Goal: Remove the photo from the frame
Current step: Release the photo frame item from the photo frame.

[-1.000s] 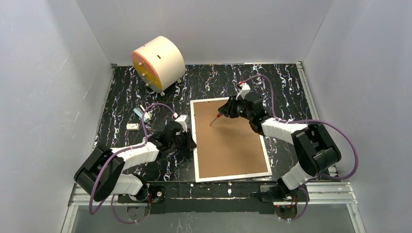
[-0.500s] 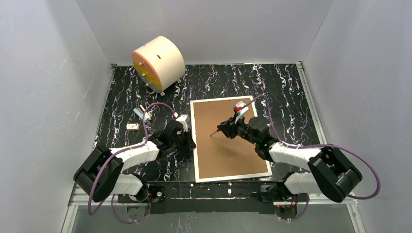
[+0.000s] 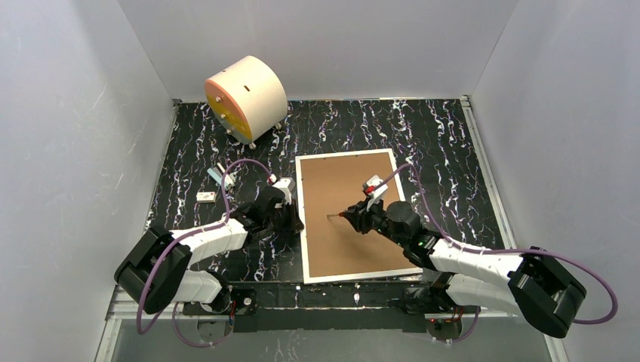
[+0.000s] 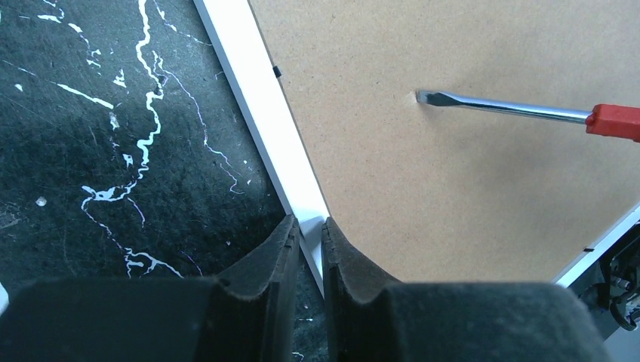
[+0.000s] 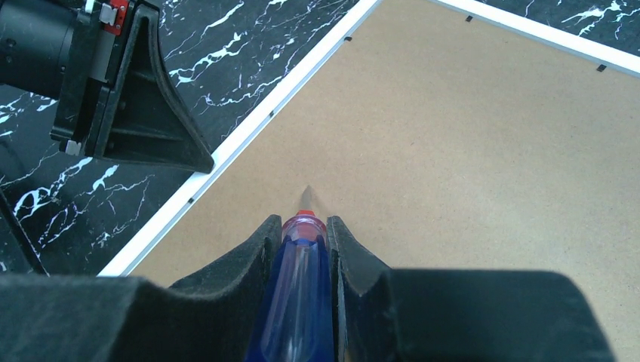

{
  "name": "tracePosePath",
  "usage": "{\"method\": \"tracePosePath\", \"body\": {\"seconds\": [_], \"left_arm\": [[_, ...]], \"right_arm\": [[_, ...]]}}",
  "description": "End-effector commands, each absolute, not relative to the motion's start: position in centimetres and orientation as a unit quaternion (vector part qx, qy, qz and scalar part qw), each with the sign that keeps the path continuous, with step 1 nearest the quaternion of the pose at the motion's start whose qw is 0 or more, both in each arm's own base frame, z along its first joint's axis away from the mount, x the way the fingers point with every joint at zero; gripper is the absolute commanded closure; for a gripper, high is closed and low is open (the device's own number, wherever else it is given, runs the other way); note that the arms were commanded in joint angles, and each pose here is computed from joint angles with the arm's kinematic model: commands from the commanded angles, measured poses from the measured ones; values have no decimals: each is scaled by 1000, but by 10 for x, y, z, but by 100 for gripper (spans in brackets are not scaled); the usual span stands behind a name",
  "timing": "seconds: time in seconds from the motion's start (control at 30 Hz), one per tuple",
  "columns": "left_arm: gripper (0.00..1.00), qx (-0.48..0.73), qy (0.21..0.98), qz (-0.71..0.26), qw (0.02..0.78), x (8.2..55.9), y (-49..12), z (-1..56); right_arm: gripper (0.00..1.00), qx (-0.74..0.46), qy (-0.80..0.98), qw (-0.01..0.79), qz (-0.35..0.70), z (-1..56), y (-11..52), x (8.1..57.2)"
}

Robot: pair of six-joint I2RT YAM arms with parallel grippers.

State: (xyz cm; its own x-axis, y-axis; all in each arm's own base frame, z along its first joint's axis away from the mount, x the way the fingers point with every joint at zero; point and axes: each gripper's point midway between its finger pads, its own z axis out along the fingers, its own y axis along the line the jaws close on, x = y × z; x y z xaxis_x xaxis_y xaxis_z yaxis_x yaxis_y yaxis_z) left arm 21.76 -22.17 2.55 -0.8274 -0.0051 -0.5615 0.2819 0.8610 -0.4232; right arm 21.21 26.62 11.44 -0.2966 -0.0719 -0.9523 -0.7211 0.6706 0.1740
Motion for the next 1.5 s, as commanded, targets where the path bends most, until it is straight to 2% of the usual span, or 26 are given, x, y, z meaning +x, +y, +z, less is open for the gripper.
{"method": "tracePosePath", "body": {"seconds": [0.0,0.2,0.3,0.63,0.7,0.73,0.77,0.87,1.07,1.23,1.47], "left_arm": [[98,87,949,-194,233,194,-198,-5],[96,87,948,-195,235,196,-200,-3],[96,86,948,-196,236,197,-200,-3],[95,84,948,-194,236,197,-200,-4],[95,84,948,-195,238,198,-201,-3],[95,84,948,-196,238,198,-201,-2],[93,84,947,-197,238,199,-202,-1],[78,81,945,-200,247,202,-203,4],[58,79,932,-229,268,212,-215,25],[52,59,924,-248,285,221,-215,38],[48,19,910,-290,296,245,-211,53]], "right_arm": [[99,-291,786,470,276,90,261,202],[99,-299,800,438,280,88,261,194],[92,-291,801,435,290,89,259,188],[84,-273,820,408,296,83,250,176],[85,-263,825,405,294,83,250,177],[91,-257,827,406,294,86,250,178],[99,-248,828,410,292,89,249,181],[99,-207,824,445,283,108,249,200],[99,-155,812,456,330,146,260,246],[99,-118,783,469,391,173,259,291],[99,-104,766,474,421,176,271,343]]}}
